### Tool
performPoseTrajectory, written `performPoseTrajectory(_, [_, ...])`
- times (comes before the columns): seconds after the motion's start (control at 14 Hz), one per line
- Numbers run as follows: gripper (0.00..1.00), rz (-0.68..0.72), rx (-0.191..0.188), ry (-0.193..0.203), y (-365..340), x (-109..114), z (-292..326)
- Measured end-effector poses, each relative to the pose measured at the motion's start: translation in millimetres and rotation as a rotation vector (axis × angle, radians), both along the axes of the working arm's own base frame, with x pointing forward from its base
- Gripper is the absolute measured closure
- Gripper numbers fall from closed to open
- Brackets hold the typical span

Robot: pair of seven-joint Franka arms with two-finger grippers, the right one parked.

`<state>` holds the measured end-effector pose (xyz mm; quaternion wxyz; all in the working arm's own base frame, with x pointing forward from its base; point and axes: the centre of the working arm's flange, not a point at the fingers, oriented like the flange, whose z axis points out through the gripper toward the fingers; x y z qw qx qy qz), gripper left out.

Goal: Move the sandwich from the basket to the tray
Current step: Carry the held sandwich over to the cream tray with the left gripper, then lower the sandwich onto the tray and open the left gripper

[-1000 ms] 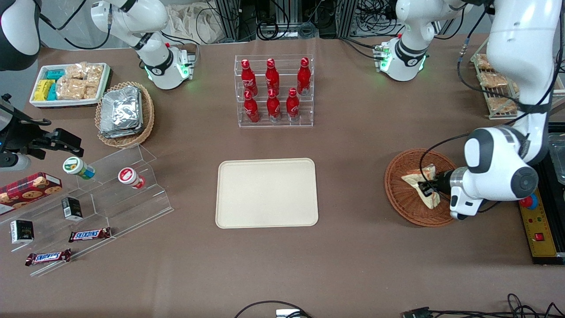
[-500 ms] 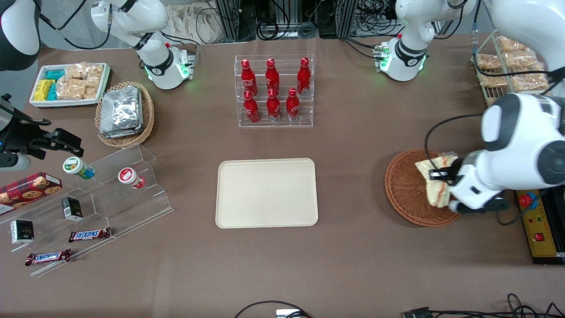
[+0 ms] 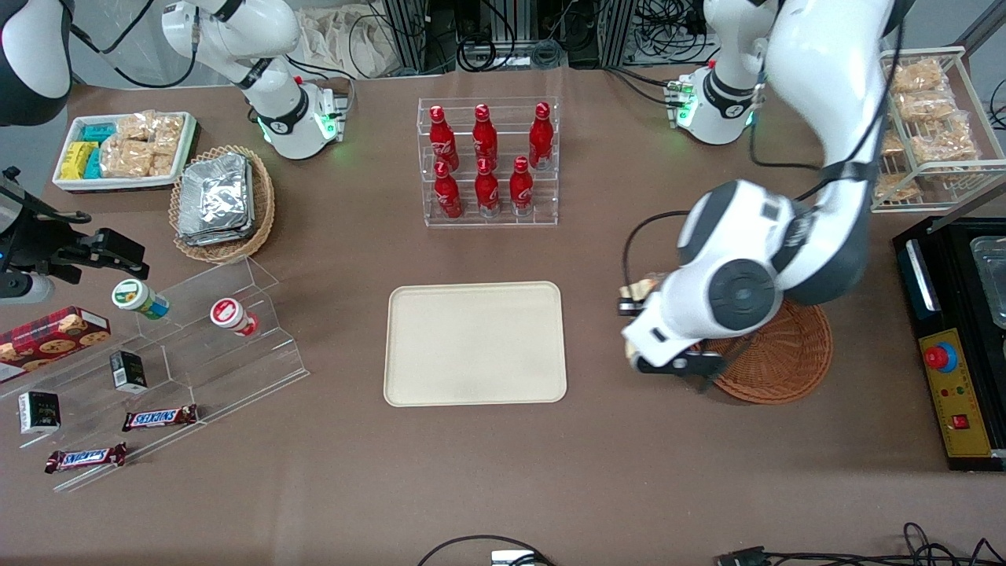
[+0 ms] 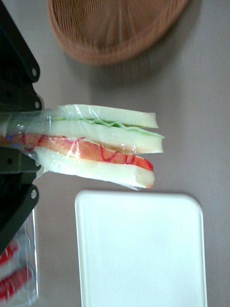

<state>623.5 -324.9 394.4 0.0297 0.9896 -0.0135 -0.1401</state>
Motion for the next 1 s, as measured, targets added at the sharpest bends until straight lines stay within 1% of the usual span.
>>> performPoseTrajectory(0.07, [0.83, 0.012, -0.028, 0.0, -19.0, -0.1, -12.4])
performPoseTrajectory(0.14, [0.83, 0.023, -0.063, 0.008, -34.0, -0.2, -26.8])
performPoseTrajectory(0.21, [0.83, 0.03, -0.09, 0.021, -45.0, -0.8, -42.1])
performPoseTrajectory(0.29, [0.83, 0.031, -0.106, 0.028, -55.1, -1.9, -59.1])
performPoseTrajectory(0.36, [0.83, 0.026, -0.111, 0.031, -65.4, -4.3, -77.1])
performPoseTrajectory(0.57, [0.83, 0.009, -0.103, 0.063, -88.6, -15.1, -138.2])
performPoseTrajectory(0.71, [0.83, -0.005, -0.087, 0.074, -97.6, -22.1, -171.6])
performPoseTrajectory(0.86, [0.83, -0.014, -0.07, 0.086, -97.7, -25.1, -190.9])
performPoseTrajectory(0.93, [0.83, -0.018, -0.068, 0.089, -96.7, -25.0, -194.9])
performPoseTrajectory(1.0, [0.81, -0.021, -0.067, 0.089, -96.0, -24.6, -196.1])
